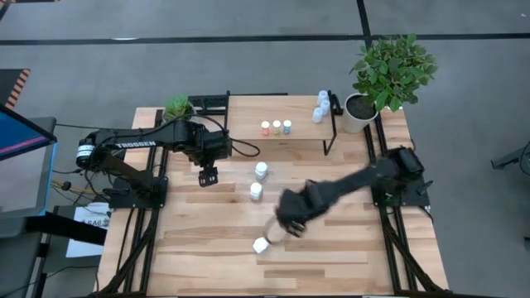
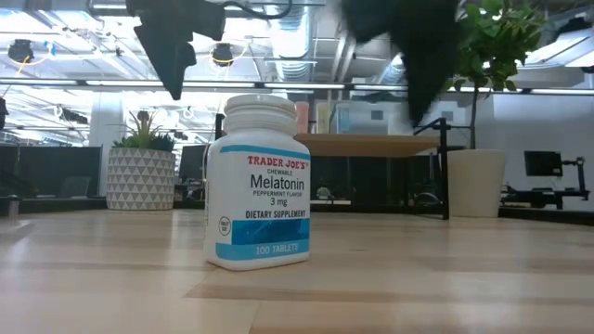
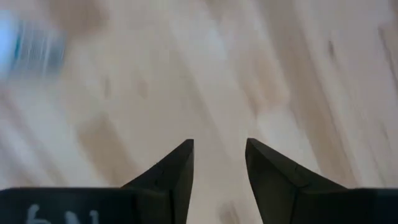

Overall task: Pick and place medicine bottles onto shelf by color
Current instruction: Move the white medicine bottles

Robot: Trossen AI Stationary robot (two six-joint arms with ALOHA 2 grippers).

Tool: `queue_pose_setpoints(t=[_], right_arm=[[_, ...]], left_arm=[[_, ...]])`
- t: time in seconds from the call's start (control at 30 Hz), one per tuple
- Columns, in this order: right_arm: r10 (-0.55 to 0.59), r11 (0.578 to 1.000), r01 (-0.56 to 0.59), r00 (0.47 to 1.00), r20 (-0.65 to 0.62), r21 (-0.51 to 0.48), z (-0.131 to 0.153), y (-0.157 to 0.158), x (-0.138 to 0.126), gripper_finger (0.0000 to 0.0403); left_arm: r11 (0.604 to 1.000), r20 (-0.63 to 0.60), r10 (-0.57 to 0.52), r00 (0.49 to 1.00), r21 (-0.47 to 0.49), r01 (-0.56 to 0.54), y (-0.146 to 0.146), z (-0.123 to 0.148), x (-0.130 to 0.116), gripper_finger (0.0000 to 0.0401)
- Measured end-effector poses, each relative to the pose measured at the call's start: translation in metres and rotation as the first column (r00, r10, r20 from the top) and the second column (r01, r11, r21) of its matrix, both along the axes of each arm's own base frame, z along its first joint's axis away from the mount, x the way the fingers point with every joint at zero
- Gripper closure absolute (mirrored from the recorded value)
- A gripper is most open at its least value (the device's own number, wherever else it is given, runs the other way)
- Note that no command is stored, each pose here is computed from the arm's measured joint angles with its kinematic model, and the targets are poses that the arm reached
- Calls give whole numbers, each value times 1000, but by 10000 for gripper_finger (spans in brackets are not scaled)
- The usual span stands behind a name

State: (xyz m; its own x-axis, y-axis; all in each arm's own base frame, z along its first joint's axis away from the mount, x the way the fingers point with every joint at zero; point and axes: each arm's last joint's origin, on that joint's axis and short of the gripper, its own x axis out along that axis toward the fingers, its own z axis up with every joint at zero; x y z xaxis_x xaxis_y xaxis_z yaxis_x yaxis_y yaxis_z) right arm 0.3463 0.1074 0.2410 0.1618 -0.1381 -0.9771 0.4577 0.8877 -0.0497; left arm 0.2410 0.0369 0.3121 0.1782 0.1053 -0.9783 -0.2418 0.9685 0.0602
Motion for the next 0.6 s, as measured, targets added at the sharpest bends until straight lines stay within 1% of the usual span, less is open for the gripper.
queue_pose_setpoints(t=[0.07,0.13,0.2,0.27,0.43,0.5,0.6], right_arm=[[62,998,-63,997,-51,-15,11,17,-20,237],[114,993,-118,989,-98,-27,24,31,-42,237],[140,989,-146,982,-124,-37,35,40,-61,237],[144,986,-153,981,-130,-64,47,47,-80,237],[132,975,-139,990,-55,-176,72,58,-118,237],[123,970,-120,992,0,-212,79,61,-130,237],[137,964,-109,985,103,-244,89,67,-143,237]], left_arm=[[999,-8,4,1000,-39,-4,-3,0,-1,145],[995,-26,18,1000,-99,-20,-8,-1,-3,145],[989,-46,34,998,-140,-40,-16,-1,-4,145],[987,-48,47,998,-150,-54,-24,-1,-4,145],[983,-56,66,996,-169,-75,-52,-1,-3,145],[981,-48,69,996,-179,-76,-65,-1,-3,145],[978,8,51,999,-202,-48,-85,0,0,145]])
